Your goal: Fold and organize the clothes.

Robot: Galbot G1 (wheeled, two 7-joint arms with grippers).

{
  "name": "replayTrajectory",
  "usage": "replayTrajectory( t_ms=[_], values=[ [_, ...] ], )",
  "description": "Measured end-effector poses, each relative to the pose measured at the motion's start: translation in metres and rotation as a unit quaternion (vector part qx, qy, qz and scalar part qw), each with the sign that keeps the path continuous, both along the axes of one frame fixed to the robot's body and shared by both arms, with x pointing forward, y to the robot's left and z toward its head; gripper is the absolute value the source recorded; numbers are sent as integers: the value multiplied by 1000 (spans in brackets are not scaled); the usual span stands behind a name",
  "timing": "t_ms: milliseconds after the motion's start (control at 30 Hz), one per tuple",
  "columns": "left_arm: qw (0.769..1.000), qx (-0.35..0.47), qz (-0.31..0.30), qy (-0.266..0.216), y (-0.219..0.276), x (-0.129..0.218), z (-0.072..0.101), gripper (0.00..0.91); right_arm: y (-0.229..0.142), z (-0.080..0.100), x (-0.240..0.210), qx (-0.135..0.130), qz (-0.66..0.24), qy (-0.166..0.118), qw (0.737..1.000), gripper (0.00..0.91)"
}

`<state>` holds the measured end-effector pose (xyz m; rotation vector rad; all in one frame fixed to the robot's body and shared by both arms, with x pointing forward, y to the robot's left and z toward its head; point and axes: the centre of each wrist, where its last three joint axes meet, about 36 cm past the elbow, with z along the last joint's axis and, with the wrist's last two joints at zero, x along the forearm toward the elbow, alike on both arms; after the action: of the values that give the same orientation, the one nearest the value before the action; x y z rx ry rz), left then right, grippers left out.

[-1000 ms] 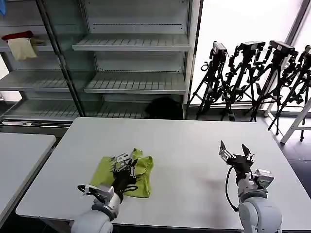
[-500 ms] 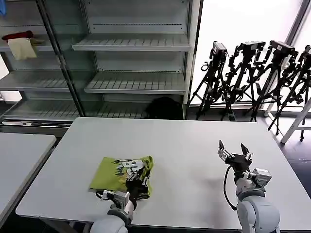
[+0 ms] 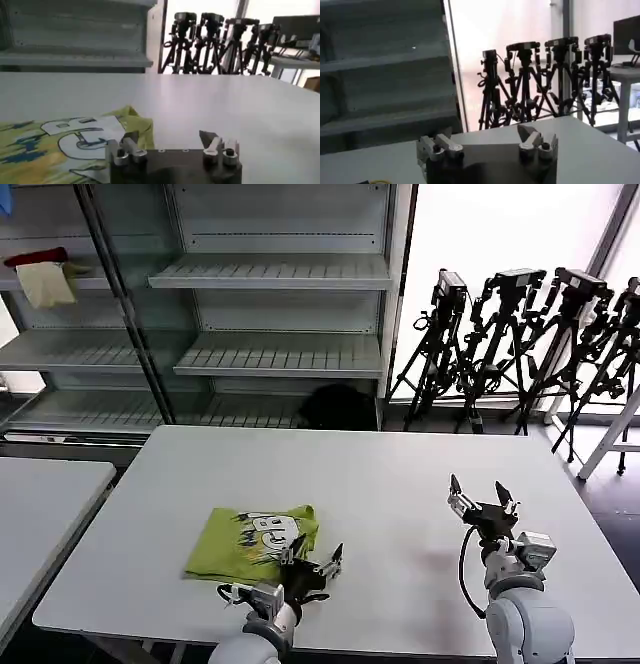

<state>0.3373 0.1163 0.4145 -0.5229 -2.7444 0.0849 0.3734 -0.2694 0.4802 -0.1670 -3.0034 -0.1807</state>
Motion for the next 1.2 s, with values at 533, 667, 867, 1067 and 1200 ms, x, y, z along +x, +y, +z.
replayTrajectory(
  t_ms=[533,667,867,1067,1200],
  values=[
    [994,24,87,-68,143,15,42,907,10,4,7,-8,29,-6,1000,907],
    [992,38,103,-58,167,21,37,907,12,5,6,-19,41,-10,999,907],
    [992,39,114,-27,187,23,22,907,12,3,7,-30,41,-11,999,907],
    [992,39,121,2,198,21,4,907,11,0,7,-32,37,-9,999,907],
    [992,37,122,15,200,19,-3,846,11,-1,8,-30,35,-8,999,907]
  ],
)
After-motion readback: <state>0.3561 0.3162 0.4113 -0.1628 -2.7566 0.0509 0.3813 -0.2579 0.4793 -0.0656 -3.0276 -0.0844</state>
